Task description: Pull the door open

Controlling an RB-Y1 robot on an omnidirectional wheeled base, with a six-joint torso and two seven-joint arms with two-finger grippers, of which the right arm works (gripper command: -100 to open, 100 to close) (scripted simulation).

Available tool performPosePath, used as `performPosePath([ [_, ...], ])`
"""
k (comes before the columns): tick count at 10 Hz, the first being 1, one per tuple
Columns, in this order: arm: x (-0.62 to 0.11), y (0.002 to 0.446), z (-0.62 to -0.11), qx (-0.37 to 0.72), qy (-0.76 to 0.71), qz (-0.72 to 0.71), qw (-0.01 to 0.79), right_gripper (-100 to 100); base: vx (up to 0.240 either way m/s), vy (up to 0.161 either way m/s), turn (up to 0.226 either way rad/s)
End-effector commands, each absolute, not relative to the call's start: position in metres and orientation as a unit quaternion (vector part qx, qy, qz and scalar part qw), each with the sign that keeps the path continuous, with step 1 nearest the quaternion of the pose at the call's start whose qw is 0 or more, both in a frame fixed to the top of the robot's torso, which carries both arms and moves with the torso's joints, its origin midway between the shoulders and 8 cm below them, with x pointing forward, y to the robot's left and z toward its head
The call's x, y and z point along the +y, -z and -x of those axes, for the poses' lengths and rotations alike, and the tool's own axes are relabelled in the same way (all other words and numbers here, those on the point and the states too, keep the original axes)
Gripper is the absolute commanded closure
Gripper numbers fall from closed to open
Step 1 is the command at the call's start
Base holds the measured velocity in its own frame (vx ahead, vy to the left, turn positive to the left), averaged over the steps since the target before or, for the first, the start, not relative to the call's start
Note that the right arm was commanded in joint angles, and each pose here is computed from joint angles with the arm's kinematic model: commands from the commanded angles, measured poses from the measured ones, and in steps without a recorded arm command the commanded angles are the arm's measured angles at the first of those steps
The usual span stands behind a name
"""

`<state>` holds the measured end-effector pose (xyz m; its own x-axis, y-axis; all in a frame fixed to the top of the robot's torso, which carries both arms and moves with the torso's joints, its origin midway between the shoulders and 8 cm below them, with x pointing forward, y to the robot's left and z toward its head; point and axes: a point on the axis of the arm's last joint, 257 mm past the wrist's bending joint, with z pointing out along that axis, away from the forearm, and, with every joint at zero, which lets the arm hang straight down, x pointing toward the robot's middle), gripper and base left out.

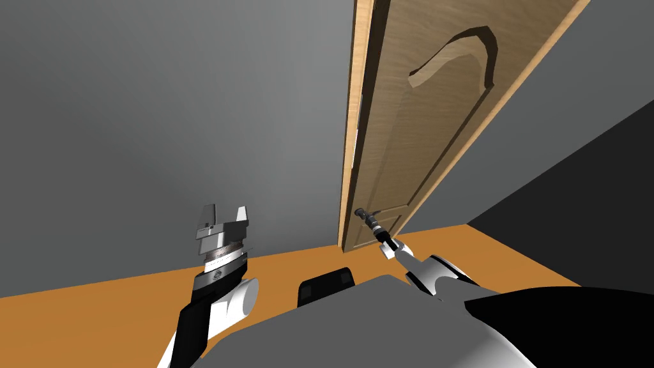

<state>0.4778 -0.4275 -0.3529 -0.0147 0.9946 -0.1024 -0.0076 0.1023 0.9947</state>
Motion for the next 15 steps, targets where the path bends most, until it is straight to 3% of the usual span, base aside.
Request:
performPosePath([
  [1,-0.418,0.354,-0.475,0.537,-0.49,-0.458,0.512,100,-0.202,-0.086,0.053],
  [5,-0.411,0.357,-0.469,0.548,-0.498,-0.45,0.5,100,-0.166,-0.095,0.042],
  [15,-0.431,0.355,-0.418,0.565,-0.519,-0.425,0.481,100,-0.161,-0.074,0.133],
])
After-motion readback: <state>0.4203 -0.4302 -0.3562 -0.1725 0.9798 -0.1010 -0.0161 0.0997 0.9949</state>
